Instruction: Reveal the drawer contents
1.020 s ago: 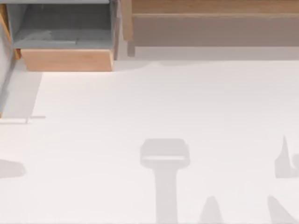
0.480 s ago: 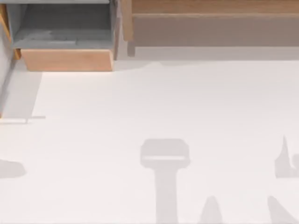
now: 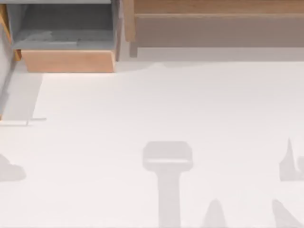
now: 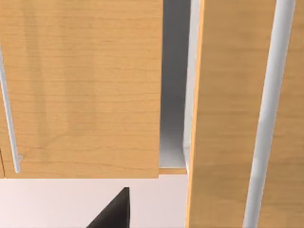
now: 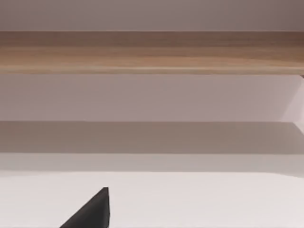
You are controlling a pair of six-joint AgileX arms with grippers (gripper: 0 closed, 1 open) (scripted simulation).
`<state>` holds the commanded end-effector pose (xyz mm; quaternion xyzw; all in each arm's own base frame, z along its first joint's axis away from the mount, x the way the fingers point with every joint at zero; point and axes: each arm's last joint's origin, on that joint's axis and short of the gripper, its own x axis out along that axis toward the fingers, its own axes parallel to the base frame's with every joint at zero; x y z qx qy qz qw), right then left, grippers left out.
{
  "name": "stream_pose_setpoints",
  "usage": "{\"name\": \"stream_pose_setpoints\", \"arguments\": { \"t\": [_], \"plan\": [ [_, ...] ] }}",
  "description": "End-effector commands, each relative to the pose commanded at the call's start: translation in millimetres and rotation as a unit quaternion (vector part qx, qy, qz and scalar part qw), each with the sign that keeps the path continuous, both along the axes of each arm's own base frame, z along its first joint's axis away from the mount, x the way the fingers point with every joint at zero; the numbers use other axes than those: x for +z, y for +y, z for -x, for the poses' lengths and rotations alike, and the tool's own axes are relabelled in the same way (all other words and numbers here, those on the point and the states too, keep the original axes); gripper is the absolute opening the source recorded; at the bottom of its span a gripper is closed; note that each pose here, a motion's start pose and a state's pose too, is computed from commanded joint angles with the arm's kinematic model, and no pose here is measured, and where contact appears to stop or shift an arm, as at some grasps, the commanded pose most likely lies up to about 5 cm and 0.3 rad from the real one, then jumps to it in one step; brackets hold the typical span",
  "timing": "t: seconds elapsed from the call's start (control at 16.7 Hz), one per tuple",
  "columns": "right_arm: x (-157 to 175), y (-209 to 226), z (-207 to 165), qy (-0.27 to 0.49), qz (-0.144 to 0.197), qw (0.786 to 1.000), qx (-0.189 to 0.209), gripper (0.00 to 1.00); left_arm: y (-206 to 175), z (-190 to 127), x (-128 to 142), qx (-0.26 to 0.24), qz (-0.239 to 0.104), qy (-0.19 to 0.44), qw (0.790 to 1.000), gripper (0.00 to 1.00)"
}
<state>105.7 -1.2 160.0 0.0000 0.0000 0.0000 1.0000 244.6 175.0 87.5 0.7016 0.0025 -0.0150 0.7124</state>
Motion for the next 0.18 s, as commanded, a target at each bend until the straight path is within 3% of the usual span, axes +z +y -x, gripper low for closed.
{"name": "stream_pose_setpoints", "arguments": {
  "t": [0.18],
  "plan": [
    [0.0,0.0,0.0,0.000,0.000,1.000,0.000,1.00,0.0,0.0,0.0,0.000,0.000,0.000,1.000,1.00]
  ]
}}
